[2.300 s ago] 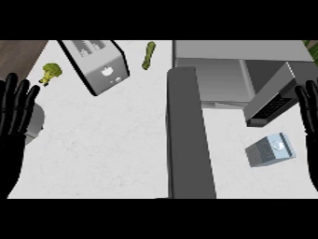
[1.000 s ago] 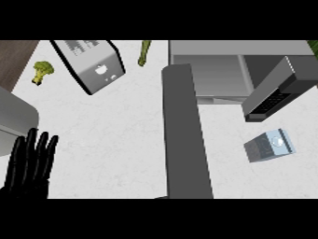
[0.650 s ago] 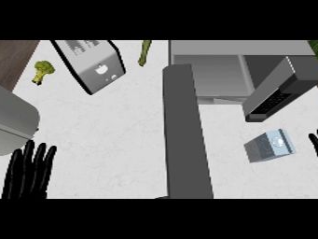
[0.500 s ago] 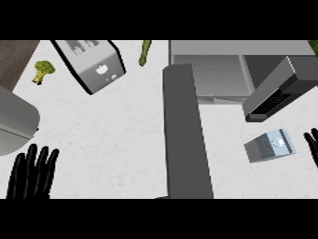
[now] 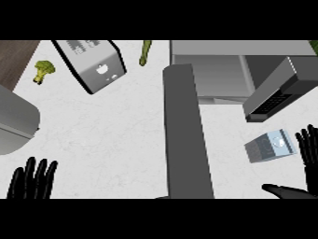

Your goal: Pick up the milk, place it into the microwave and close the microwave

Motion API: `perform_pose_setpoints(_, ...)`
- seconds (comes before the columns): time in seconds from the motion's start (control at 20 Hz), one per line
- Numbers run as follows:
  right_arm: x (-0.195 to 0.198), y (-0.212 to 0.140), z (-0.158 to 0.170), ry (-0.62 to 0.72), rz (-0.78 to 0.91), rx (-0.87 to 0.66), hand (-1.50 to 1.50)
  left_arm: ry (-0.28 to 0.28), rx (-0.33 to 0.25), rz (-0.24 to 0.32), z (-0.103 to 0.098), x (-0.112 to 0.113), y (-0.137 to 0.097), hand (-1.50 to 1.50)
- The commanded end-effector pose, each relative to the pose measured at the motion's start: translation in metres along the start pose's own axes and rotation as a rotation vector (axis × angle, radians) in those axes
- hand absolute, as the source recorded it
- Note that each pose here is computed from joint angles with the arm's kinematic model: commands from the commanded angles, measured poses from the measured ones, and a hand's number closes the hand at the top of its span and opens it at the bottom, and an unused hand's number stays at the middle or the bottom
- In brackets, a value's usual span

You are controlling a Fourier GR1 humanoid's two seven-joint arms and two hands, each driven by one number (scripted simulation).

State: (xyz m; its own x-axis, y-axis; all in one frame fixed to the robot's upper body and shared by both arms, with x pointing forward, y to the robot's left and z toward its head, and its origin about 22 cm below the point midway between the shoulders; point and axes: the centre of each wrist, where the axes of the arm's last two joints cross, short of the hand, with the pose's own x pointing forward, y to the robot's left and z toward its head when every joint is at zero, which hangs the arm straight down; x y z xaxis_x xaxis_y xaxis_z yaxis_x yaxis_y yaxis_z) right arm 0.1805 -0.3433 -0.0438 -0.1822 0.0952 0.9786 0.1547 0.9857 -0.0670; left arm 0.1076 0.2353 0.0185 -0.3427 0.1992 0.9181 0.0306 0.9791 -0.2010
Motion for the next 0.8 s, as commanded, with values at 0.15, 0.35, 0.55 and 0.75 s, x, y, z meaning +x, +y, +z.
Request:
perform_pose_setpoints(0.15,-0.044,0.013,-0.012,0.029,0.033,0.002,-1.5,-0.001,-0.023,0.0,0.003,0.011,0.006,-1.5)
perform_pose_setpoints(0.35,-0.054,-0.033,-0.012,0.013,0.047,-0.005,-1.5,-0.014,0.018,-0.015,0.018,-0.003,0.007,-1.5)
perform_pose_setpoints(0.55,-0.078,-0.024,-0.005,-0.034,0.032,-0.009,-1.5,0.002,-0.001,0.009,0.011,-0.004,0.007,-1.5)
perform_pose_setpoints(0.75,-0.09,-0.023,0.001,0.009,0.033,0.008,-1.5,-0.012,0.01,0.008,0.023,-0.021,0.002,-1.5)
